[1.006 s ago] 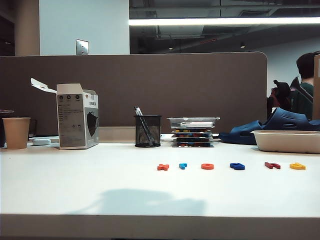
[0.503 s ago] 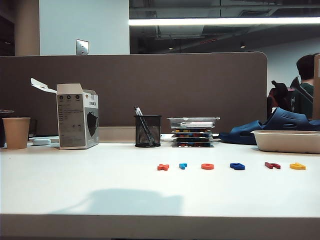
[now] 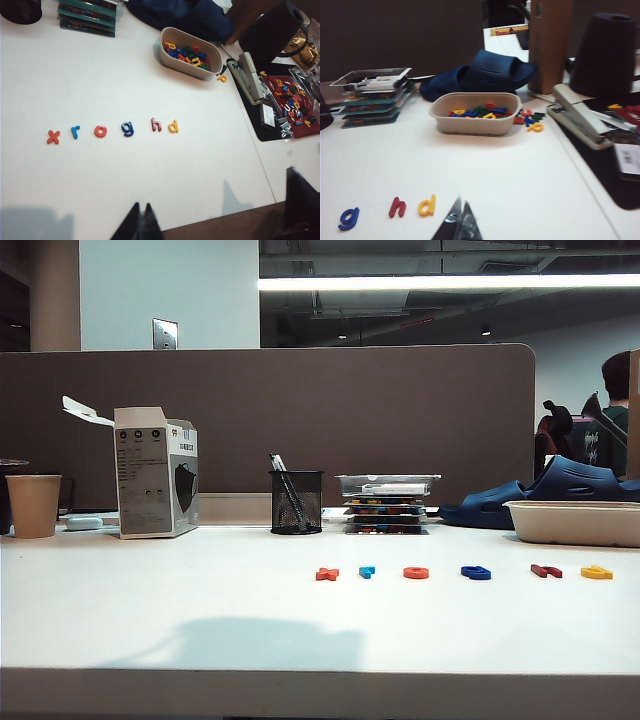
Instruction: Select the appropriate letters from the row of letter magnets placed on the table to arrange into the word "dog".
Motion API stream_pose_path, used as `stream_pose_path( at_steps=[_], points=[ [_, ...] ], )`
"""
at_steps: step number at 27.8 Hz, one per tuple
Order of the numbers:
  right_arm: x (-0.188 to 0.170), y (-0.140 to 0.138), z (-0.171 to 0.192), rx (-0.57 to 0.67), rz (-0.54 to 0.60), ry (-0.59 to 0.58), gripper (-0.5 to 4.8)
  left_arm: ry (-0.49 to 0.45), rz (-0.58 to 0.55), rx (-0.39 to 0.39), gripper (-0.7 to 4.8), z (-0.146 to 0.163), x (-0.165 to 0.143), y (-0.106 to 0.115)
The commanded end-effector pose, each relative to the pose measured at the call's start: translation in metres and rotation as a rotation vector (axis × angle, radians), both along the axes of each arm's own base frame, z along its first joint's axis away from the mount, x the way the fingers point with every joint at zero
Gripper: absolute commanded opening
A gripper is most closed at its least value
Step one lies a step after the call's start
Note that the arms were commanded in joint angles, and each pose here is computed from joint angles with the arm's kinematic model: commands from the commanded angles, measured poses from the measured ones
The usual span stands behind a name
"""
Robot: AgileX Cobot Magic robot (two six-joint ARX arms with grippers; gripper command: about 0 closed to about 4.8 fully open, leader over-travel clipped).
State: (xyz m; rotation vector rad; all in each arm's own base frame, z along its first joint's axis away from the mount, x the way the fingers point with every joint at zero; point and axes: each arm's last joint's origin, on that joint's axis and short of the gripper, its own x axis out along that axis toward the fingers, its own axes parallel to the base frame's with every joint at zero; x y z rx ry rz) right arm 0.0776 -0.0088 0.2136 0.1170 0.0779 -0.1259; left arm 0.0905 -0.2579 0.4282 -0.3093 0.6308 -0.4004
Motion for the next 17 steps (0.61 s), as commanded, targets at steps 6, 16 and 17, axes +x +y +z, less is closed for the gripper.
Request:
stream_pose_path(
  at_steps=[6,16,17],
  points=[
    [0.013,-0.002,0.048,0.013,-0.011,0.155,-0.05,-0.008,0.008,-0.005,-0.06,0.002,0.000,0.001],
    [0.087,0.001,0.098,0.036,0.062,0.494,0.04,-0.008,0.008,-0.005,-0.06,0.002,0.000,0.001],
    [0.105,0.004,0.098,0.035,0.082,0.559,0.34,-0.007,0.005,-0.005,-0.05,0.002,0.000,0.001]
  ],
)
